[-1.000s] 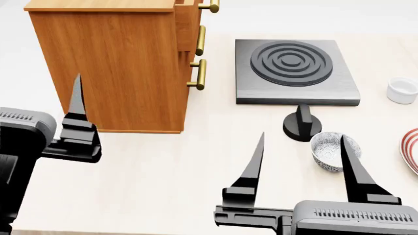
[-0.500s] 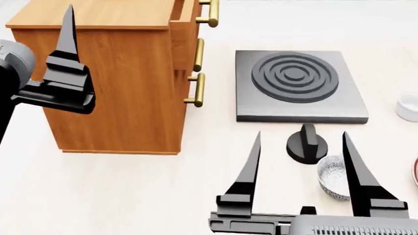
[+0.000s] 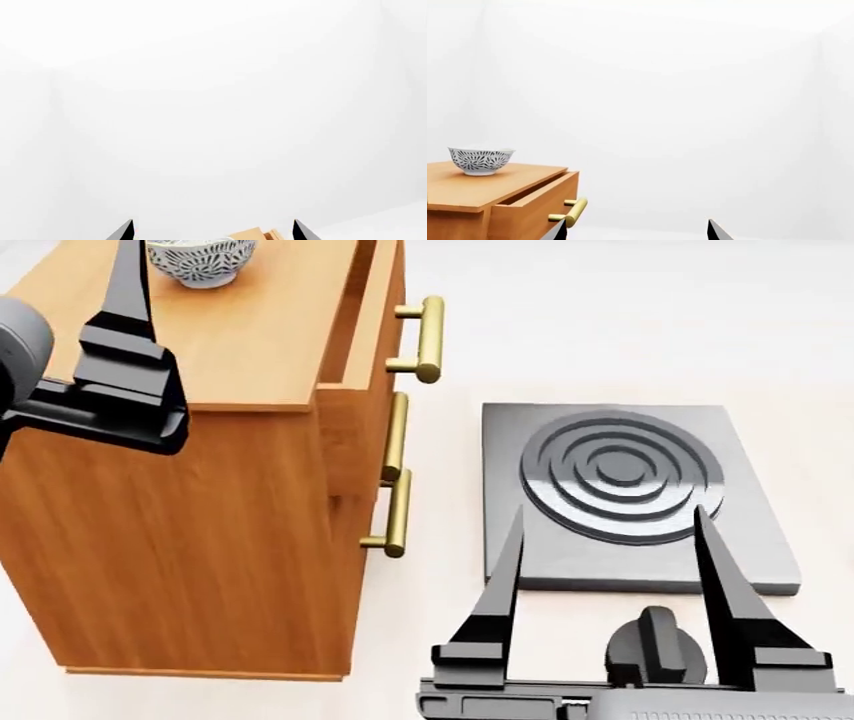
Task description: Pick the akita bowl on the wooden cabinet and place it on the plate.
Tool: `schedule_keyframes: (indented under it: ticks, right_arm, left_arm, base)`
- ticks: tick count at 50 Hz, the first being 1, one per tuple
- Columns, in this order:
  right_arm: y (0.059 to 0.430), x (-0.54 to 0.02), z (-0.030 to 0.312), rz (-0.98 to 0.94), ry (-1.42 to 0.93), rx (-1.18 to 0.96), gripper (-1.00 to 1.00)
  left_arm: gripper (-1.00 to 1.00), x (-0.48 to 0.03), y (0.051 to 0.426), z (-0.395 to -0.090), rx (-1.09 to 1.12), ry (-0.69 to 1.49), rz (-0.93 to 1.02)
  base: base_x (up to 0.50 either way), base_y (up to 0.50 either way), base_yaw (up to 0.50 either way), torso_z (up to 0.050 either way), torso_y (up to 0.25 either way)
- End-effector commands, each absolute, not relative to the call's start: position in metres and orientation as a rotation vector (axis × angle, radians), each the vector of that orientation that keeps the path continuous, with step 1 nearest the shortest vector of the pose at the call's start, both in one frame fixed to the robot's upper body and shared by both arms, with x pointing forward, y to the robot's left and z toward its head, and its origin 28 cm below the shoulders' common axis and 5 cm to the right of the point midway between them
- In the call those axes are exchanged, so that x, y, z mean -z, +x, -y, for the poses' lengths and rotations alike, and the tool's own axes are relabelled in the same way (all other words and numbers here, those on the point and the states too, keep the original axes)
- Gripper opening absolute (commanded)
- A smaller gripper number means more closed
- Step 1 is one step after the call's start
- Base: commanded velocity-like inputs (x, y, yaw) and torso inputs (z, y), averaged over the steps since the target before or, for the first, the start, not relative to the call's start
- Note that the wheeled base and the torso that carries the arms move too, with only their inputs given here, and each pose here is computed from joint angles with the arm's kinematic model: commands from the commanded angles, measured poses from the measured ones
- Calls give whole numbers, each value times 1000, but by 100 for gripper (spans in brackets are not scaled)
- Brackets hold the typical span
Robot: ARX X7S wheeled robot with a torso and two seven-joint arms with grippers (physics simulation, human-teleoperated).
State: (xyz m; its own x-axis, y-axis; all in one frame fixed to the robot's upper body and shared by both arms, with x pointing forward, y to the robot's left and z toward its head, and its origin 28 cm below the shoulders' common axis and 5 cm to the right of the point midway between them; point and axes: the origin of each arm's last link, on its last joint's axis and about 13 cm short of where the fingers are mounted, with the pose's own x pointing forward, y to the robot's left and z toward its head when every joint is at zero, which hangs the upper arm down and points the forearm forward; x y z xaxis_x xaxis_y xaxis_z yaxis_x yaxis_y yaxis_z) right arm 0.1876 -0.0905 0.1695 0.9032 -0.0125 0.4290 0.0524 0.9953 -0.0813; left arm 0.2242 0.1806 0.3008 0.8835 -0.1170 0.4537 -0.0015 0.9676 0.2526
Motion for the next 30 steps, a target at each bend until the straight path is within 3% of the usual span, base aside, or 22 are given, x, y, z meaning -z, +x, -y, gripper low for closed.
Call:
schedule_keyframes:
  ticks: [1, 9, 30]
  right_arm:
    - [187, -170, 90, 445, -90, 31, 100]
    - [187, -171, 90, 442, -89, 39, 100]
    - [187, -170, 89, 440, -91, 34, 100]
  left_arm:
    - [100, -307, 219, -180, 65, 251, 505]
    - [100, -308, 215, -180, 74, 249, 515]
    - [100, -326, 204, -177, 92, 261, 559]
  base:
    - [500, 0, 0, 0, 15]
    - [358, 0, 0, 0, 0]
    - [0, 0, 0, 0, 0]
